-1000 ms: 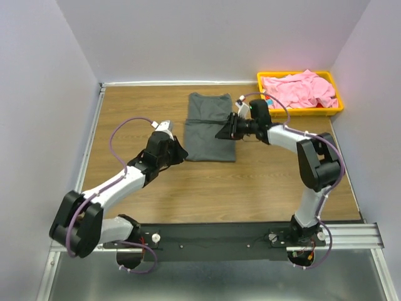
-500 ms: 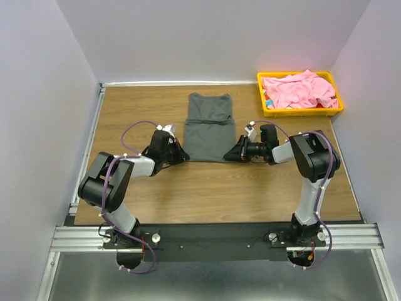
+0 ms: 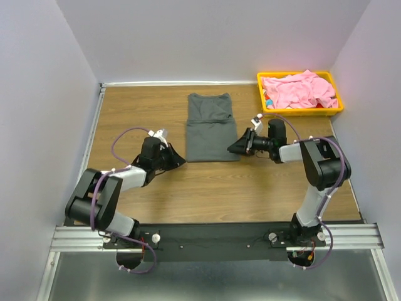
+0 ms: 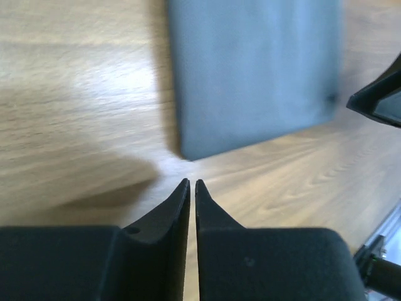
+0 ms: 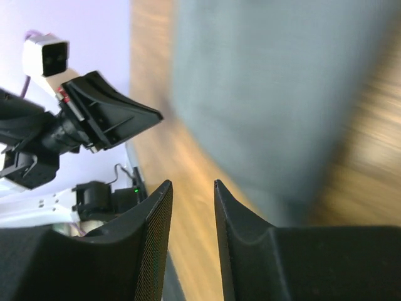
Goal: Fold and stack the t-shirts
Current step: Fold the tshirt
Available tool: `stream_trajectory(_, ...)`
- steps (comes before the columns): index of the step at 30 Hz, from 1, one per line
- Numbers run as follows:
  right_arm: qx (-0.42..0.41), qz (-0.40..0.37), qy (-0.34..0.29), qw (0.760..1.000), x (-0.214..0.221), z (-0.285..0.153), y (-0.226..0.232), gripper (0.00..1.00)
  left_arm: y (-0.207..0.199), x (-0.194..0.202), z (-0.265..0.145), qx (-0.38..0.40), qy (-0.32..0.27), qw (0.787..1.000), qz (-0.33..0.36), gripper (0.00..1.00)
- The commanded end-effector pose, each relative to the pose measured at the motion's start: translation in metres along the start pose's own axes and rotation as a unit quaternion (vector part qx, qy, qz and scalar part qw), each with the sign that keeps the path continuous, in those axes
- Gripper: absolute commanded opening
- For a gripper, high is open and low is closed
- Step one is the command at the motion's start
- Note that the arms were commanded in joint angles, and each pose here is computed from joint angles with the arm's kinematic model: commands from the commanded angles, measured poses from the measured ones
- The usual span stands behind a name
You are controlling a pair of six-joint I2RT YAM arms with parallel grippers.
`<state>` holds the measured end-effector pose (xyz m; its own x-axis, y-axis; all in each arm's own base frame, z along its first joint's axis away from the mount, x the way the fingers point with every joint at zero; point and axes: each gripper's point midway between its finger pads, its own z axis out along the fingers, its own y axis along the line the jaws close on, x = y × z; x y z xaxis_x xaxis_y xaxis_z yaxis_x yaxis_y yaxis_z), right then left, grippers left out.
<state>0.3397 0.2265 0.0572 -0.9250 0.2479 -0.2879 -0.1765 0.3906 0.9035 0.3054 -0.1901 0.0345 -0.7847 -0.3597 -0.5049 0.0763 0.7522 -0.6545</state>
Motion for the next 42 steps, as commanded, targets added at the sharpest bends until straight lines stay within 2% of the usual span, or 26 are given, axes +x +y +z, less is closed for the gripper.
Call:
stream_trajectory(1, -0.039, -0.055, -0.002, 0.998, -0.010, 0.003, 0.055, 0.41, -0.025, -0.022, -0.020, 0.030, -0.038, 0.999, 0.012, 0.17)
stream_trajectory(6, -0.054, -0.073, -0.020, 0.996, -0.038, 0.012, 0.079, 0.43, -0.049, -0.049, -0.042, 0.047, -0.086, 0.995, 0.034, 0.25)
stream_trajectory(10, -0.056, -0.078, -0.033, 0.995, -0.061, 0.025, 0.081, 0.44, -0.066, -0.079, -0.042, 0.059, -0.119, 0.990, 0.054, 0.27)
stream_trajectory(11, -0.054, -0.082, -0.040, 0.994, -0.069, 0.027, 0.081, 0.44, -0.061, -0.080, -0.030, 0.052, -0.109, 0.991, 0.056, 0.27)
stream_trajectory(12, -0.051, -0.084, -0.046, 0.994, -0.075, 0.030, 0.080, 0.43, -0.078, -0.098, -0.027, 0.072, -0.118, 0.988, 0.067, 0.27)
stream_trajectory(14, -0.045, -0.084, -0.060, 0.994, -0.094, 0.041, 0.075, 0.43, -0.076, -0.102, -0.001, 0.073, -0.095, 0.991, 0.066, 0.27)
stream_trajectory(15, -0.040, -0.081, -0.072, 0.993, -0.108, 0.048, 0.069, 0.44, -0.091, -0.119, 0.004, 0.093, -0.102, 0.988, 0.073, 0.27)
stream_trajectory(16, -0.037, -0.075, -0.077, 0.993, -0.114, 0.051, 0.067, 0.44, -0.081, -0.116, 0.023, 0.083, -0.085, 0.991, 0.066, 0.27)
stream_trajectory(19, -0.039, -0.067, -0.083, 0.994, -0.130, 0.063, 0.062, 0.44, -0.092, -0.137, 0.046, 0.095, -0.086, 0.989, 0.073, 0.26)
stream_trajectory(20, -0.038, -0.067, -0.082, 0.994, -0.136, 0.071, 0.055, 0.44, -0.081, -0.133, 0.063, 0.086, -0.071, 0.992, 0.066, 0.26)
stream_trajectory(22, -0.033, -0.061, -0.086, 0.994, -0.144, 0.076, 0.043, 0.43, -0.086, -0.147, 0.078, 0.090, -0.075, 0.991, 0.069, 0.25)
stream_trajectory(26, -0.007, -0.014, -0.093, 0.996, -0.152, 0.086, -0.005, 0.43, -0.057, -0.139, 0.122, 0.071, -0.036, 0.996, 0.028, 0.23)
stream_trajectory(28, 0.009, -0.010, -0.111, 0.994, -0.162, 0.084, -0.023, 0.43, -0.057, -0.147, 0.133, 0.077, -0.038, 0.996, 0.022, 0.22)
stream_trajectory(32, 0.039, 0.032, -0.130, 0.990, -0.167, 0.079, -0.062, 0.44, -0.029, -0.144, 0.156, 0.045, -0.021, 0.999, 0.003, 0.22)
stream_trajectory(36, 0.063, 0.053, -0.146, 0.986, -0.170, 0.070, -0.087, 0.44, -0.012, -0.139, 0.154, 0.042, -0.020, 0.998, -0.034, 0.22)
stream_trajectory(39, 0.063, 0.044, -0.145, 0.986, -0.168, 0.067, -0.084, 0.44, -0.010, -0.144, 0.146, 0.044, -0.023, 0.998, -0.032, 0.22)
stream_trajectory(42, 0.050, 0.024, -0.143, 0.988, -0.169, 0.057, -0.060, 0.44, -0.023, -0.157, 0.130, 0.052, -0.041, 0.998, -0.010, 0.22)
